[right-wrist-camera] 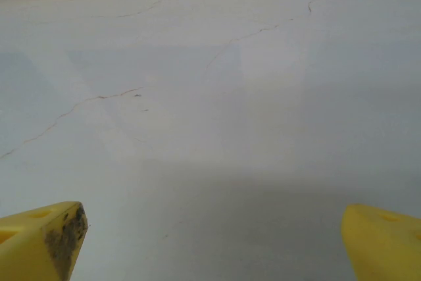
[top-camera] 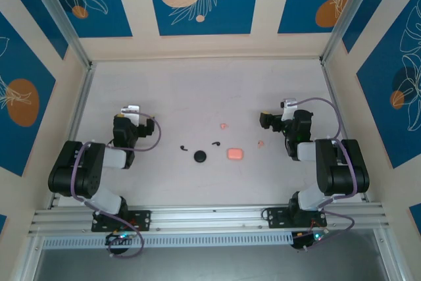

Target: Insert the wireless bluetooth earbuds into the charging case

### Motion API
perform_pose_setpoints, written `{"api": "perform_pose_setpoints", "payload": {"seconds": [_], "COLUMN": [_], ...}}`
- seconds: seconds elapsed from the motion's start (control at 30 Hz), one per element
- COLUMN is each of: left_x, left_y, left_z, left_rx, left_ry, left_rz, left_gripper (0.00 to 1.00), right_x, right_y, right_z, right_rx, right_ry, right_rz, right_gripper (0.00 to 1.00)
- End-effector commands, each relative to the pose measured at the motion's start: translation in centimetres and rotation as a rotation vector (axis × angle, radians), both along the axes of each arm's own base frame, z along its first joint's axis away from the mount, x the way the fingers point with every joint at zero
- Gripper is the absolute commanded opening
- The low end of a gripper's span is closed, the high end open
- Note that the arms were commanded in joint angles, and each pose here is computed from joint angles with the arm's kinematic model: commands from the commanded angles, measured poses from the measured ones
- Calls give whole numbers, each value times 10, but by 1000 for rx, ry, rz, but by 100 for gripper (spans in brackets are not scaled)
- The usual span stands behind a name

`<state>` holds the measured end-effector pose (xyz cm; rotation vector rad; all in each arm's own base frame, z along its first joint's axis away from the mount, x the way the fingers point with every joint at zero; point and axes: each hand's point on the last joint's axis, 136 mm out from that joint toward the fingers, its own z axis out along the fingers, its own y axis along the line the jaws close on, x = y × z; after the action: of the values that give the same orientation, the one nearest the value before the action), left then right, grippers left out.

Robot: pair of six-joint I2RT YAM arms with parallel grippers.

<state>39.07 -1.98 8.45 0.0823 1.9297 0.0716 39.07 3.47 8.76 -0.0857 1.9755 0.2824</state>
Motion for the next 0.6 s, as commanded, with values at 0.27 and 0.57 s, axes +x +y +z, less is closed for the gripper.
{"api": "perform_pose_setpoints", "payload": {"seconds": [0.27,0.57], "left_x": [5,5], "left_y": [-2,-2], "left_z": [7,7], "left_rx": [-2,-3], "left_ry": [-22,-21], "left_rz": [-28,-28], "left_gripper": [100,100], "right_x": [5,5], "right_y": [-1,-1], "right_z": [7,8], "right_rx": [2,7], "right_ry": [-14,-14], "right_rz": [-11,-9], "right_gripper": [99,99]}}
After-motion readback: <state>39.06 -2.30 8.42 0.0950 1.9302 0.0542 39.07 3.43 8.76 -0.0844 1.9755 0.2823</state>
